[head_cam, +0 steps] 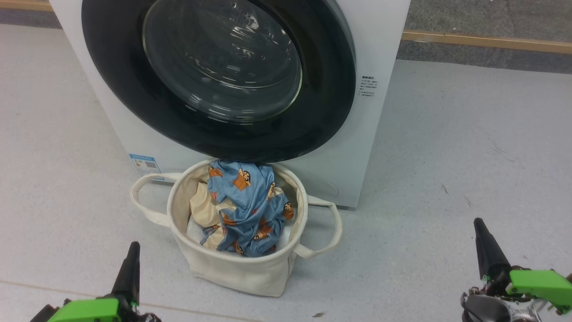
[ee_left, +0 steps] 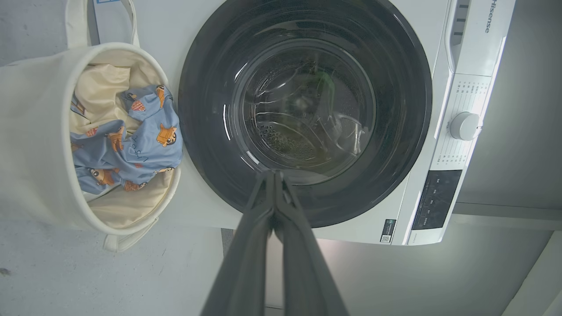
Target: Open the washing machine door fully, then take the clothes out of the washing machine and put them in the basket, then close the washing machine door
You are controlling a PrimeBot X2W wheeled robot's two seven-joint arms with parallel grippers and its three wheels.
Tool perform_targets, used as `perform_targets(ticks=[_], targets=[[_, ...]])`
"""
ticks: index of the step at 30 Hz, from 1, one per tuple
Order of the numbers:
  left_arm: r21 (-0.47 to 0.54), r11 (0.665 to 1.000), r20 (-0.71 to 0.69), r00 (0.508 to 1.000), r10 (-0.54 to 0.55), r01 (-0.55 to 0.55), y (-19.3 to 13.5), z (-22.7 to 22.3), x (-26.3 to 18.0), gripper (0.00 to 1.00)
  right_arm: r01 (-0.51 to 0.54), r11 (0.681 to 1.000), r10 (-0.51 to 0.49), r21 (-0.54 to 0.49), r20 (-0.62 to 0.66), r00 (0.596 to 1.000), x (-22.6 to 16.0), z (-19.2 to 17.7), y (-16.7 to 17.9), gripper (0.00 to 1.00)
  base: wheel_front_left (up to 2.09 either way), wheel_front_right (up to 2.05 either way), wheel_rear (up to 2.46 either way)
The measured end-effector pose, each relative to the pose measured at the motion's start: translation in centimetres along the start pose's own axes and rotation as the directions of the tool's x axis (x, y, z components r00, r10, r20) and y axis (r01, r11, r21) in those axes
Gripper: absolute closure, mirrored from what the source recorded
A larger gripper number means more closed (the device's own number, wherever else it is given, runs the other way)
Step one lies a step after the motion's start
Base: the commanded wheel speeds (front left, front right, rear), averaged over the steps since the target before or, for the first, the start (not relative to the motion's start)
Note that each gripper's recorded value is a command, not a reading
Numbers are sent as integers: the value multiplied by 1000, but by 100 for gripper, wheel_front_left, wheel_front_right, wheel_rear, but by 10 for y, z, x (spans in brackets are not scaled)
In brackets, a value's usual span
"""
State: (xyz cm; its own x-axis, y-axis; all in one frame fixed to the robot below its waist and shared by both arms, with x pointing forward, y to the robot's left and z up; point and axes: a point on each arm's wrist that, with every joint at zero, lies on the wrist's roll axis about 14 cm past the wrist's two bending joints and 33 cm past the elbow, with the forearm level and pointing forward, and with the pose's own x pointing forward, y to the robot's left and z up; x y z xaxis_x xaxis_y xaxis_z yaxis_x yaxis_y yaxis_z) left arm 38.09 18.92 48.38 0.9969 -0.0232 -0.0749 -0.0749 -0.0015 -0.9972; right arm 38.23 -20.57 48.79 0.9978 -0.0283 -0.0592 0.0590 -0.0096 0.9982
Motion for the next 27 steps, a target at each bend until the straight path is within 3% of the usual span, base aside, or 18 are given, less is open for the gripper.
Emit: perform_targets(ticks=[27], targets=[[0,1000,0,1000,0,0,0,0,0,100,0,1000,0,0,0,1000,0,0,0,100,0,0,0]])
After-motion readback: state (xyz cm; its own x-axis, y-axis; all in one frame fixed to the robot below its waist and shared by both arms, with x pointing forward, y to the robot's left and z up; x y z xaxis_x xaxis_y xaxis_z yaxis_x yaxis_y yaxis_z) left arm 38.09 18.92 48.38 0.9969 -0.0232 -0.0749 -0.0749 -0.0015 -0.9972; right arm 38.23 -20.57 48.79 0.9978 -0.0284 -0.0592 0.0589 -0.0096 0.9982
